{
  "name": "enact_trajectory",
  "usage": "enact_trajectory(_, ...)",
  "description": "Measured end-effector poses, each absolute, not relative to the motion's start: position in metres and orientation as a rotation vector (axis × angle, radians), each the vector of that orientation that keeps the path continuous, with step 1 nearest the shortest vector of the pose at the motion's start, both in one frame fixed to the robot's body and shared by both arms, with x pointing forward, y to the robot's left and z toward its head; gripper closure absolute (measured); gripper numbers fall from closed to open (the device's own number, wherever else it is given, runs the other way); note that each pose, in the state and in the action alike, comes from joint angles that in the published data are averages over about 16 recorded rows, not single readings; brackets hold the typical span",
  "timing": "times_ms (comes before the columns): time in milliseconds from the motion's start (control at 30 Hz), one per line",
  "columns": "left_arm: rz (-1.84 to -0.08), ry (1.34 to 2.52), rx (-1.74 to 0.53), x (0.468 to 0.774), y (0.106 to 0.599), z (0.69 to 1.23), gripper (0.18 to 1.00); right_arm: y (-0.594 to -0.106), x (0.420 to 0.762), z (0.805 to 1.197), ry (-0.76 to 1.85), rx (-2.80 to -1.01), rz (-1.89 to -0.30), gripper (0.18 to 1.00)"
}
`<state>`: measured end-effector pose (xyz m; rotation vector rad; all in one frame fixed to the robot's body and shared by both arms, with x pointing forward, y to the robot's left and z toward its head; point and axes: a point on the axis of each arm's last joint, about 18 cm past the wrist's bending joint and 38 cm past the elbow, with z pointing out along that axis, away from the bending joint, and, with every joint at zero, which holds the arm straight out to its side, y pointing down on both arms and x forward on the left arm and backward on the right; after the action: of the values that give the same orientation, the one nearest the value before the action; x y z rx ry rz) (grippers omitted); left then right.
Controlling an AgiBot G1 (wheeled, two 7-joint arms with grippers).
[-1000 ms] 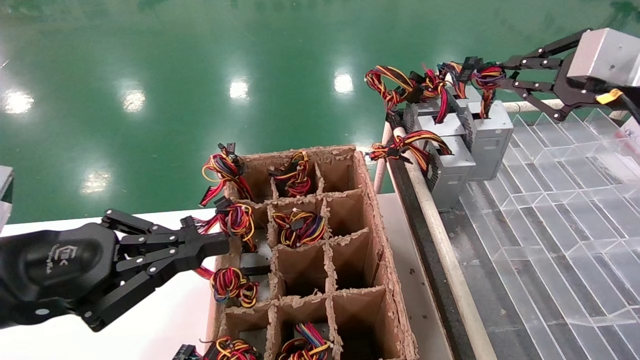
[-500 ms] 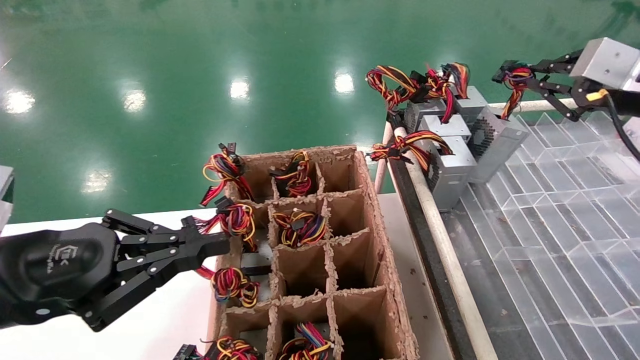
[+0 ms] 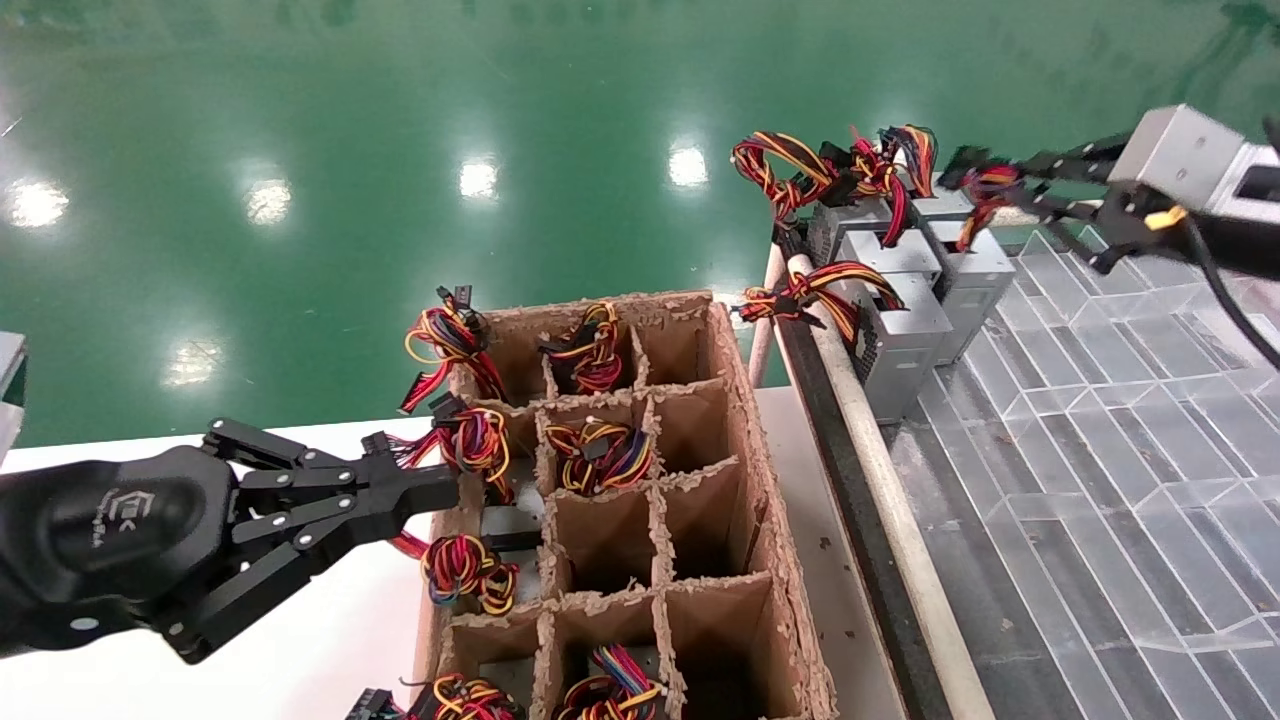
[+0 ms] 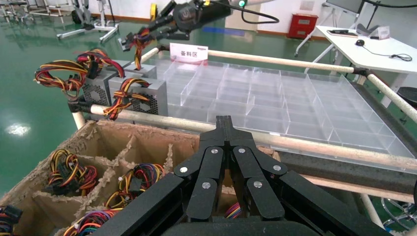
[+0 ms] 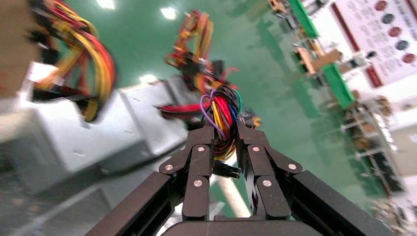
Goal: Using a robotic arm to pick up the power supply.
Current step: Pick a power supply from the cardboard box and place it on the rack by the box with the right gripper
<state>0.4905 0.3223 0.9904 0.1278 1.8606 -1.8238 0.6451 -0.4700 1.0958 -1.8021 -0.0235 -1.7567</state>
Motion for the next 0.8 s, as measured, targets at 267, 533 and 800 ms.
enact_trajectory(267, -1.824, 1.861, 0.128, 0.491, 0.322, 0.99, 0.993, -0.465, 0.644, 1.087, -0.01, -1.787, -1.689, 0.921)
enact_trajectory(533, -1.824, 1.861, 0.128, 0.491, 0.322, 0.99, 0.993, -0.464, 0.64, 1.088, 0.0, -1.775, -1.653, 0.905)
enact_trajectory(800, -1.824, 1.861, 0.128, 0.491, 0.322, 0.99, 0.993, -0.469, 0.632, 1.09, 0.016, -1.788, -1.617, 0.846)
